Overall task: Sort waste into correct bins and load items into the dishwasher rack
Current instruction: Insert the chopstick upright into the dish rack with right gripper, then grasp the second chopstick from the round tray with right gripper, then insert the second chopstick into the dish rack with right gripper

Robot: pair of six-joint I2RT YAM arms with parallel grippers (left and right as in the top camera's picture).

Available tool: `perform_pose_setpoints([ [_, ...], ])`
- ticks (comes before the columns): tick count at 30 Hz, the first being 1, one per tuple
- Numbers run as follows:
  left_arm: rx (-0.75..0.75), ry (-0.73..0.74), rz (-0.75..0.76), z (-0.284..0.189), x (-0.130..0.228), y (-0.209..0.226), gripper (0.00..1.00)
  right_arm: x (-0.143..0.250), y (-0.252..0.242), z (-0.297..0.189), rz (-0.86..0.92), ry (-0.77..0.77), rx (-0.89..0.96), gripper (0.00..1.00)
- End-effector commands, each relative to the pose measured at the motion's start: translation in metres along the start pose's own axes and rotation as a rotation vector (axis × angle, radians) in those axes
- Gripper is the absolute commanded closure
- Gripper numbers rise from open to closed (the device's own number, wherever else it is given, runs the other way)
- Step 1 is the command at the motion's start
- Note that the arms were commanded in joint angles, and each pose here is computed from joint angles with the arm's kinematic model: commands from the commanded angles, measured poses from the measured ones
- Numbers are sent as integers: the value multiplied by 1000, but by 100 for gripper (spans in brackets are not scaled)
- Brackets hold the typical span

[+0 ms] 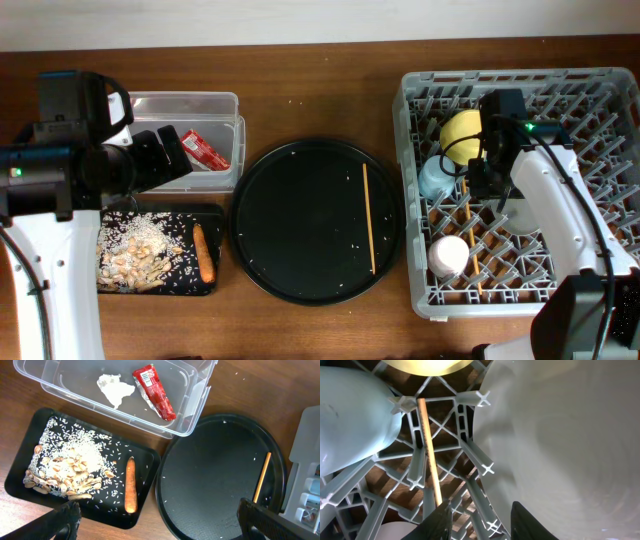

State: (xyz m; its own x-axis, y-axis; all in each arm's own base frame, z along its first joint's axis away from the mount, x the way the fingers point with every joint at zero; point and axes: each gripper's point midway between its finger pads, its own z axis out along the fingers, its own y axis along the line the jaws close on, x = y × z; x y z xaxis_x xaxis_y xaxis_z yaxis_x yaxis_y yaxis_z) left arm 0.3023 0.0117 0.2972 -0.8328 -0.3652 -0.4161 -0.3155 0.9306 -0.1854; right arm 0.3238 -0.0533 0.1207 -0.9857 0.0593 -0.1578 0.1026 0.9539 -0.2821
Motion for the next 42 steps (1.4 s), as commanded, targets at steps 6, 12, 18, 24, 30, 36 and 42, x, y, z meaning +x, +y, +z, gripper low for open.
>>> perform_pose_setpoints([
  [6, 5, -29, -11, -9, -3, 0, 1, -5, 112, -47, 6, -5, -724, 64],
  [12, 5, -29, -11, -9, -3, 0, 1, 14, 166, -91, -77, 53, -1010, 65],
  [18, 5, -30, -11, -9, -3, 0, 1, 32, 224, -85, -313, -36, -754, 80],
  [24, 5, -29, -11, -9, -3, 0, 1, 21, 221, -62, -133, -98, -446, 79],
  [30, 5, -29, -11, -9, -3, 0, 1, 26, 242, -3, -153, 25, -383, 78],
  [36, 5, -30, -11, -9, -3, 0, 1, 41, 255, 58, -174, 145, -311, 78],
  [42, 5, -30, -11, -9, -3, 0, 1, 45, 256, 67, -178, 170, -302, 96],
])
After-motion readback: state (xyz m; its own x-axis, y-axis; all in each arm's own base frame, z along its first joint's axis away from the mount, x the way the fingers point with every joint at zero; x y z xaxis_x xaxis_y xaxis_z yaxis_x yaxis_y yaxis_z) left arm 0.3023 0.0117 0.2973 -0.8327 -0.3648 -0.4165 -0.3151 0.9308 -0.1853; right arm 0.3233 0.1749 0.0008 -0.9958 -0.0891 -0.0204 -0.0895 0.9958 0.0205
